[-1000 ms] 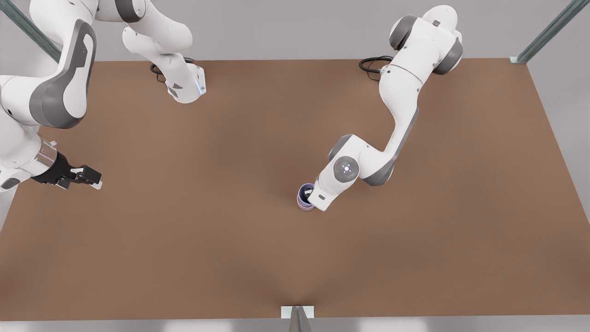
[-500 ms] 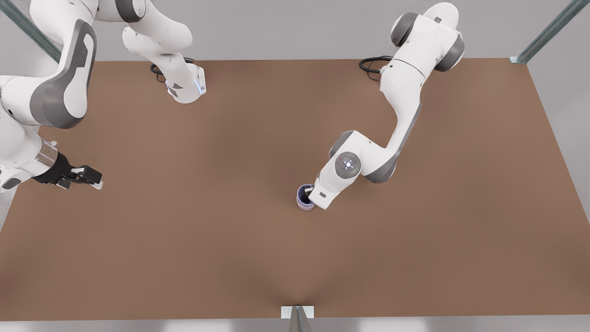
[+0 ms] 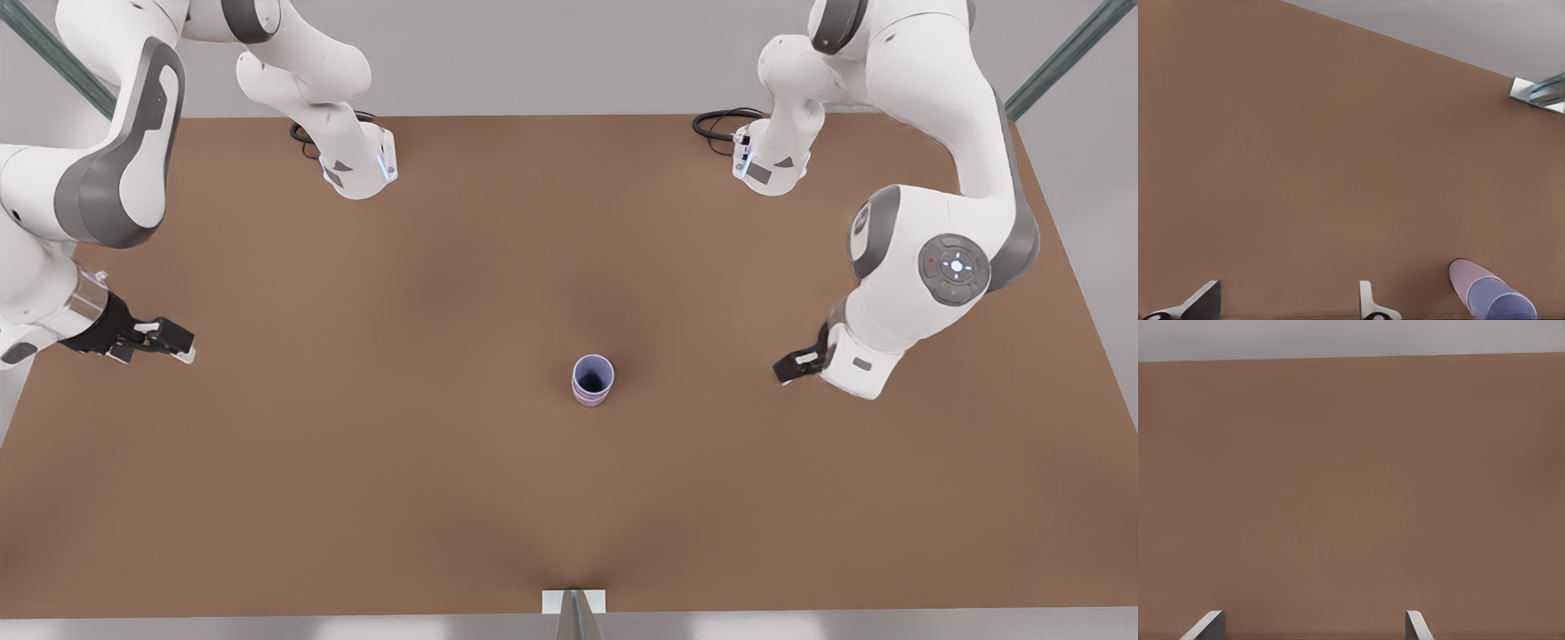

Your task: Stack the cups, with the pink cup at the bottom and the purple cup at the top

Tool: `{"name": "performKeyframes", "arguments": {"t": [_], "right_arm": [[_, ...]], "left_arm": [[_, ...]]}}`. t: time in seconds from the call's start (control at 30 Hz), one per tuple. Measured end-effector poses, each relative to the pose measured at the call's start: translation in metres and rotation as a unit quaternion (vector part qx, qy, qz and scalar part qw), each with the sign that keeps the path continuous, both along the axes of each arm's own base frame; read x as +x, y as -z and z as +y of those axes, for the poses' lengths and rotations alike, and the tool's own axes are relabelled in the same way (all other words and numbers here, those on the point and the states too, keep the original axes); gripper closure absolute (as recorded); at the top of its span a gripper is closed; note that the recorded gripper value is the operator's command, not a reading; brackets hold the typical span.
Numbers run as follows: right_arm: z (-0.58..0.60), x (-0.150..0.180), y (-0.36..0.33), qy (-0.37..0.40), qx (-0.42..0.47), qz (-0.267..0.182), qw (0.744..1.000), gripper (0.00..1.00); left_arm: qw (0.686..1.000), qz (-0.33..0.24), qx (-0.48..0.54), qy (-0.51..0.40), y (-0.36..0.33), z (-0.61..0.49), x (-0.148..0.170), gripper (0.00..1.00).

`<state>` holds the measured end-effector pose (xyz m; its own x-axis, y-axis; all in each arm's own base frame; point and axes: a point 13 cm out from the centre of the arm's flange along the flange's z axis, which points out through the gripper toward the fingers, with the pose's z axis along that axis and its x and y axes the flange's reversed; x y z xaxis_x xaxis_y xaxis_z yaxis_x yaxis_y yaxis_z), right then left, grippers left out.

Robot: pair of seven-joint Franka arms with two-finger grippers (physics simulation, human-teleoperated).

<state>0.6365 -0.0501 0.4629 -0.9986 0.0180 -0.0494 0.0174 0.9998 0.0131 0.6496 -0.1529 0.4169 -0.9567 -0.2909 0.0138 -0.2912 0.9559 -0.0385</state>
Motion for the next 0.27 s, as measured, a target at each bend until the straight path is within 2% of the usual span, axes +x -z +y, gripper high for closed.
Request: {"name": "performKeyframes", "arguments": {"t": [0.27], "right_arm": [[0.001,-0.001,-0.001,-0.002,0.000,0.001,1.000,0.00]], "left_arm": [[0.994,-0.028,0.012,0.101,-0.048,0.045,-0.013,0.00]]}}
